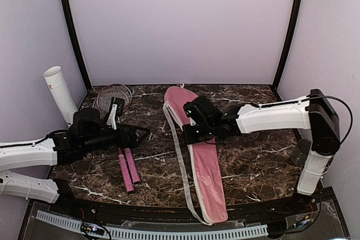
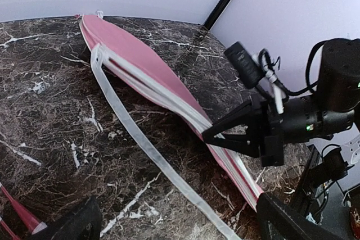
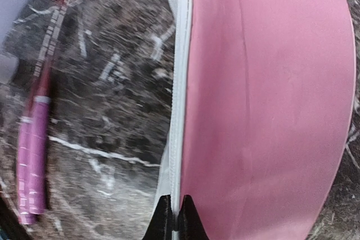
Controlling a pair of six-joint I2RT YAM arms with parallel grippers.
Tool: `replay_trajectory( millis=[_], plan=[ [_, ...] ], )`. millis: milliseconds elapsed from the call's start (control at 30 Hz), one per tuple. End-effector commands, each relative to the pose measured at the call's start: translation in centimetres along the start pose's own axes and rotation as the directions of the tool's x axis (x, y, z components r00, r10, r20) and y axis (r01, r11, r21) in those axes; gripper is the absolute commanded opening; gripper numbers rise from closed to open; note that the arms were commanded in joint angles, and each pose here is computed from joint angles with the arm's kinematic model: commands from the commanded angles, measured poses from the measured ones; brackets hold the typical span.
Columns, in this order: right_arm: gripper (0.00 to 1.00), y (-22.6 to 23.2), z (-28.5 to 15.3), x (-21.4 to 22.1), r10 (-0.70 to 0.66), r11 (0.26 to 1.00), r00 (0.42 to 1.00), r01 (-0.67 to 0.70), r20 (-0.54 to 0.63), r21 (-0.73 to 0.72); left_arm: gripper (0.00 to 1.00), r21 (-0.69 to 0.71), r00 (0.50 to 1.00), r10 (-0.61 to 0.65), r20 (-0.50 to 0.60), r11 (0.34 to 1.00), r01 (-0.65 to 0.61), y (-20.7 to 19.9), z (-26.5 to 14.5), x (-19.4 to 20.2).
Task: Pack up the badminton gear
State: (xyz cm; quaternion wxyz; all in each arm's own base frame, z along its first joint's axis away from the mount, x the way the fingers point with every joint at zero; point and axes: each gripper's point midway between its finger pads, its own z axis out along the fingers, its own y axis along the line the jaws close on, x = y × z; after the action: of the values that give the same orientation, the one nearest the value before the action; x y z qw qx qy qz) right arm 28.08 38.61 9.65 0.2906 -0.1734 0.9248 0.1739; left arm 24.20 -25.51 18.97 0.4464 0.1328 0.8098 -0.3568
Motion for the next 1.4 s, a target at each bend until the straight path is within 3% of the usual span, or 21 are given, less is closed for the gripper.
replay_trajectory(
  millis=[0,167,233,467,733,833,1033,1233,1367],
  plan=[
    [0.00,5.0,-5.1,-6.5,0.138,0.955,0.976,-0.086,0.167,-0.284,0.99,0.045,0.998,-0.045,0.054,0.998,0.042,-0.9,0.0,-1.1],
    [0.00,3.9,-5.3,-6.4,0.264,0.898,0.940,-0.158,0.217,-0.412,0.99,0.101,0.995,-0.095,0.028,0.991,0.092,-2.2,1.4,-1.6],
    [0.00,3.6,-4.2,-4.8,0.331,0.859,0.934,-0.240,0.133,-0.453,0.98,0.129,0.992,-0.122,0.016,0.984,0.119,-2.8,2.4,-1.8],
    [0.00,3.9,-2.1,-1.9,0.330,0.828,0.943,-0.266,0.045,-0.494,0.89,0.199,0.983,-0.177,-0.043,0.963,0.182,-4.4,6.5,-1.8],
    [0.00,4.2,-2.5,-1.5,0.293,0.831,0.955,-0.228,0.051,-0.508,0.86,0.095,0.991,-0.123,-0.046,0.987,0.127,-3.0,9.7,-2.3],
    [0.00,4.4,-2.8,-1.5,0.283,0.832,0.958,-0.216,0.056,-0.512,0.79,0.060,0.990,-0.117,-0.083,0.991,0.123,-2.5,11.1,-1.7],
    [0.00,5.0,-3.4,-1.5,0.255,0.836,0.964,-0.182,0.072,-0.518,0.53,0.006,0.983,-0.144,-0.116,0.989,0.146,-1.6,13.0,-1.1],
    [0.00,5.4,-3.6,-1.4,0.220,0.847,0.972,-0.148,0.084,-0.511,0.38,-0.072,0.980,-0.146,-0.134,0.988,0.137,-0.2,13.8,-0.5],
    [0.00,5.6,-3.7,-1.3,0.208,0.852,0.974,-0.135,0.091,-0.507,0.34,-0.090,0.978,-0.147,-0.147,0.987,0.134,0.2,14.1,-0.1]
  ],
)
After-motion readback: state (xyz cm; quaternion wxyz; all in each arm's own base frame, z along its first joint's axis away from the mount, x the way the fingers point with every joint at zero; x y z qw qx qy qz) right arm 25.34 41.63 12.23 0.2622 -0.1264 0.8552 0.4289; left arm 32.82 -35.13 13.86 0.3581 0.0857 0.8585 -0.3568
